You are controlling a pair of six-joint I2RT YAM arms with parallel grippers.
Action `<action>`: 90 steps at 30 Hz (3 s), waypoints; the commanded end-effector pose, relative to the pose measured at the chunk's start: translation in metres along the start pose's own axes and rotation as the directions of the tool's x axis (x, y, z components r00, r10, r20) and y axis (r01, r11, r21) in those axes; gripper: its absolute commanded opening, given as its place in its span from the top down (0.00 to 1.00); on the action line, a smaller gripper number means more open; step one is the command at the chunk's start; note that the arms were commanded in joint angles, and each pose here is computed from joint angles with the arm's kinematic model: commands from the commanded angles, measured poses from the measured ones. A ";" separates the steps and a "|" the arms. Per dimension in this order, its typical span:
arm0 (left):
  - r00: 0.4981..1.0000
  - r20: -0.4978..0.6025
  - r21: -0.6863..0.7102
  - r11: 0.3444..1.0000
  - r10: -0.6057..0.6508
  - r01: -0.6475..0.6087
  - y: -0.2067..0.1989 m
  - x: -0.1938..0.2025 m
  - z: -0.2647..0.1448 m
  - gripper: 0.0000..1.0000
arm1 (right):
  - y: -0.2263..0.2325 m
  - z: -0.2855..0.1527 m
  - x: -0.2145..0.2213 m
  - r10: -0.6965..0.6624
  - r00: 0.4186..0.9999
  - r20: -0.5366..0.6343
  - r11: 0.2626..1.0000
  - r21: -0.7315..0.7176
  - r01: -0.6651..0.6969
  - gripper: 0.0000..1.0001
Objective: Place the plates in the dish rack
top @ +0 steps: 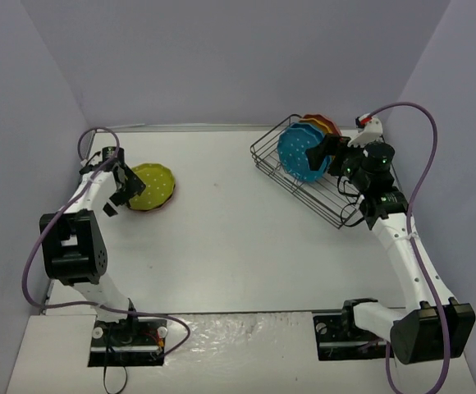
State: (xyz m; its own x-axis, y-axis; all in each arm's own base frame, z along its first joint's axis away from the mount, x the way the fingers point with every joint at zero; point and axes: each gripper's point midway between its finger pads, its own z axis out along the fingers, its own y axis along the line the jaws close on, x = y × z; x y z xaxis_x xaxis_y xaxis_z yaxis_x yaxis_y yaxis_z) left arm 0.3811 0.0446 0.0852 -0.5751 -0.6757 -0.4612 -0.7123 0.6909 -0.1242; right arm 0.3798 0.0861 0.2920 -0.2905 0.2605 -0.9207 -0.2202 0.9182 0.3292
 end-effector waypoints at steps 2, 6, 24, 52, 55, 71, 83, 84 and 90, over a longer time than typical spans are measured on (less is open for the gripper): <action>0.993 0.047 0.080 0.992 -0.106 0.102 -0.022 -0.034 0.006 0.33 | 0.022 -0.016 -0.011 0.002 0.998 0.059 0.996 -0.091 0.003 0.00; 0.991 0.020 0.074 0.989 -0.132 0.130 -0.026 -0.030 0.018 0.57 | 0.024 -0.018 -0.008 -0.016 0.999 0.052 0.995 -0.102 0.022 0.00; 0.991 -0.005 0.069 0.989 -0.131 0.131 -0.021 -0.024 0.016 1.00 | 0.024 -0.014 -0.001 -0.043 0.998 0.035 0.993 -0.106 0.046 0.00; 0.983 0.004 0.102 0.978 -0.186 0.185 0.017 -0.018 -0.017 1.00 | 0.038 -0.012 0.014 -0.034 0.999 -0.005 0.987 -0.156 0.033 0.00; 0.980 -0.004 0.108 0.974 -0.198 0.197 0.020 -0.015 -0.013 1.00 | 0.040 -0.012 0.014 -0.034 0.999 -0.006 0.987 -0.159 0.033 0.00; 0.976 -0.012 0.153 0.964 -0.219 0.218 0.016 -0.017 -0.018 0.66 | 0.047 -0.011 0.022 -0.031 0.999 -0.032 0.981 -0.194 0.024 0.00; 0.971 0.108 0.325 0.931 -0.213 0.168 0.019 -0.027 -0.028 0.15 | 0.053 -0.012 0.023 -0.040 0.998 -0.039 0.975 -0.221 0.030 0.00; 0.968 0.123 0.353 0.921 -0.219 0.164 0.018 -0.029 -0.030 0.13 | 0.054 -0.012 0.024 -0.040 0.998 -0.040 0.974 -0.225 0.030 0.00; 0.957 0.151 0.544 0.829 -0.249 0.130 0.004 -0.035 -0.026 0.10 | 0.057 -0.012 0.026 -0.042 0.998 -0.049 0.970 -0.242 0.029 0.00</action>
State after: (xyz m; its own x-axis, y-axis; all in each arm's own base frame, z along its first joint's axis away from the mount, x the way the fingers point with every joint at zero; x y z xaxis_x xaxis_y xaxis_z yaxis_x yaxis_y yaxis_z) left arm 0.3434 0.0629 0.0783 -0.3898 -0.8127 -0.4332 -0.6627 0.5742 -0.4809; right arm 0.3451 0.1323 0.2678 -0.3888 0.2035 -0.8986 -0.3849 0.8503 0.3591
